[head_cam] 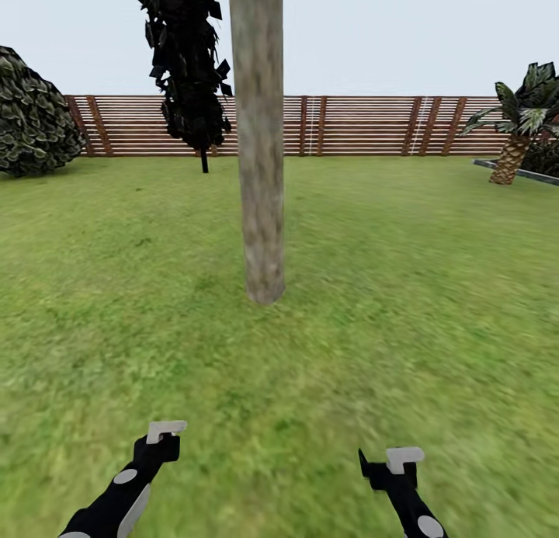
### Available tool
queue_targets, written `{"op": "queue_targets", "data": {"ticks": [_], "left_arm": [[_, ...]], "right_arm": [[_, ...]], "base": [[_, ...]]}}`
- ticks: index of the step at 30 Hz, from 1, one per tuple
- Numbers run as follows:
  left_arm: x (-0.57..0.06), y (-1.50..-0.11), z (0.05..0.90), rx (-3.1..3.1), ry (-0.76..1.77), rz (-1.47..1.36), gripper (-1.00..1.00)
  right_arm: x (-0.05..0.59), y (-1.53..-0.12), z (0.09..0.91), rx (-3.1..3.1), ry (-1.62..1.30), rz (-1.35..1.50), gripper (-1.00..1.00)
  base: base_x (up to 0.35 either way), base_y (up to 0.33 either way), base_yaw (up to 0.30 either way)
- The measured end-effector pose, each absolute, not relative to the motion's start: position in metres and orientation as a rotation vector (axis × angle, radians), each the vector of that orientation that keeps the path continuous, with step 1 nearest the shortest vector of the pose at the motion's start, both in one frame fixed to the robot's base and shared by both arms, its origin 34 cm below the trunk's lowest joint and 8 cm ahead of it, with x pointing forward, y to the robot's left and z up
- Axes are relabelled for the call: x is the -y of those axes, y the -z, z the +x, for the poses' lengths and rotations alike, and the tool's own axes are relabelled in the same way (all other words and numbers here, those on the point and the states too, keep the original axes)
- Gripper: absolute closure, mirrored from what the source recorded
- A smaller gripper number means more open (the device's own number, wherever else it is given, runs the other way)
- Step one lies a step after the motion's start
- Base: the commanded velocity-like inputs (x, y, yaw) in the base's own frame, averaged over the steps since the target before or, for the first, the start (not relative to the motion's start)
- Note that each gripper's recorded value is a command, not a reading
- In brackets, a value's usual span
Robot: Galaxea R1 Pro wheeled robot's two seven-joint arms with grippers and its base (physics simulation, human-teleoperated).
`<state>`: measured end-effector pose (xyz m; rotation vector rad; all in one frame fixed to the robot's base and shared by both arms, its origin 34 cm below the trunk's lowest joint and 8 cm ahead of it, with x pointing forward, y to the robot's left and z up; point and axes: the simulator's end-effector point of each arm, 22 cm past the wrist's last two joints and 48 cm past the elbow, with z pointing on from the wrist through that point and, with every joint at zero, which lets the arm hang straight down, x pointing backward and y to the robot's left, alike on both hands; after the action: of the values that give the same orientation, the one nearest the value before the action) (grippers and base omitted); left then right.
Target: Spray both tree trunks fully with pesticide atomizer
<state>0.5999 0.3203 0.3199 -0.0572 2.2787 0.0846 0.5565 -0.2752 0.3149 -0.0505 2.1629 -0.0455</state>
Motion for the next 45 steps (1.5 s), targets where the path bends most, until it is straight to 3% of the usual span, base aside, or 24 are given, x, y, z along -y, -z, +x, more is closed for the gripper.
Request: {"op": "queue_targets", "data": {"ticks": [45], "left_arm": [[-0.320, -0.319, 0.599, -2.283, -0.085, -0.051, 1.00]], "right_arm": [[0.263, -0.308, 0.550, -2.182, 0.029, -0.089, -1.00]], "base": [[0.338, 0.000, 0.000]]}}
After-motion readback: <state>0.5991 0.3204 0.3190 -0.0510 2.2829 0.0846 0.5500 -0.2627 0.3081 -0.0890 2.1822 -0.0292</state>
